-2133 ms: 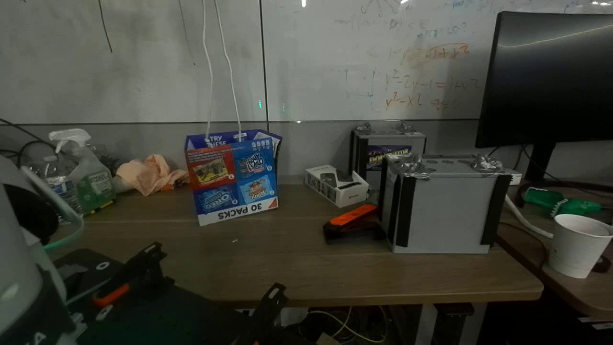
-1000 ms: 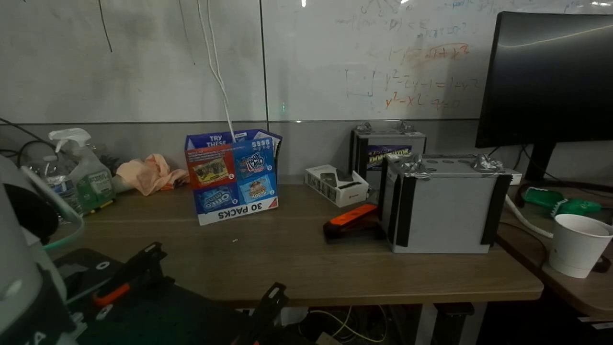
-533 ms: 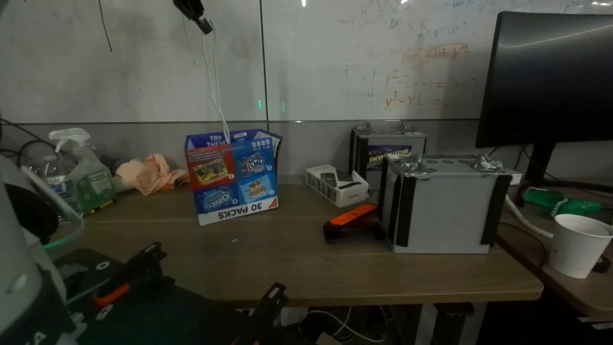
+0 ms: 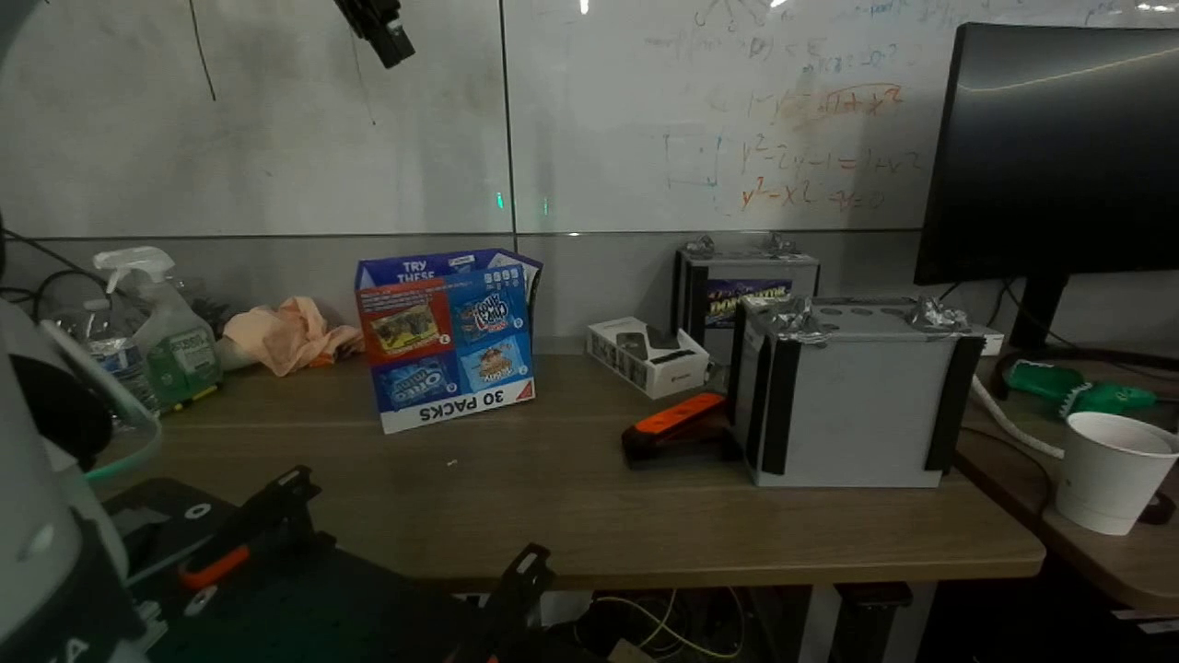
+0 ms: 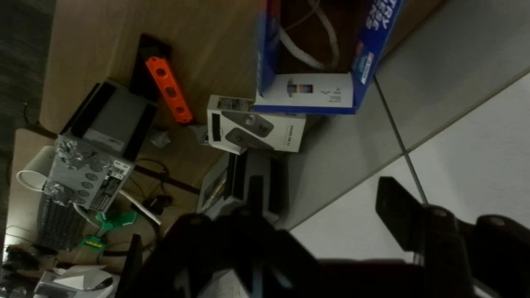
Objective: Put the ropes in the box, one at a time
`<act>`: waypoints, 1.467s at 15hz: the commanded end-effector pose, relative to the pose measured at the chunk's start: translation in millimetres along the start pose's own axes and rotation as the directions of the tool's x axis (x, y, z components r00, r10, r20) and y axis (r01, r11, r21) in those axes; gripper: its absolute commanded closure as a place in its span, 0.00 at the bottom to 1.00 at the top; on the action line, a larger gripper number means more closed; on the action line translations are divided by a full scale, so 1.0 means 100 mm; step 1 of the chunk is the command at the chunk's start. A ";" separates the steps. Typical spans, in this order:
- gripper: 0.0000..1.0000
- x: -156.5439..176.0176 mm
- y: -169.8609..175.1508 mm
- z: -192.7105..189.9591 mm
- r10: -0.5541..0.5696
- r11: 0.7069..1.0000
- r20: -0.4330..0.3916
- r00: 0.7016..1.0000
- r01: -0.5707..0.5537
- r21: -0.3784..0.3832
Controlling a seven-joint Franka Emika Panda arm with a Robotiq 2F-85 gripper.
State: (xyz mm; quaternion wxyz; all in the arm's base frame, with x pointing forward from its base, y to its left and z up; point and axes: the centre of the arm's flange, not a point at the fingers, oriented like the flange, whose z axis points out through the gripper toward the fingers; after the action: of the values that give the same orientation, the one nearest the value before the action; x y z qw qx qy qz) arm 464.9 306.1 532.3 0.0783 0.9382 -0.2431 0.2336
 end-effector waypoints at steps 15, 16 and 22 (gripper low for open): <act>0.00 -0.05 3.73 0.02 -0.549 0.836 0.258 0.795 0.513 0.196; 0.00 -0.19 3.80 0.09 -0.605 0.796 0.254 0.755 0.567 0.212; 0.00 -0.74 3.79 0.20 -0.801 0.598 0.218 0.557 0.733 0.324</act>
State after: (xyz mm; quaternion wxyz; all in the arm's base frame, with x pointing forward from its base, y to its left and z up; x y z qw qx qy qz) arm 255.7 -8.0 499.6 0.0453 0.9869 0.1531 0.0244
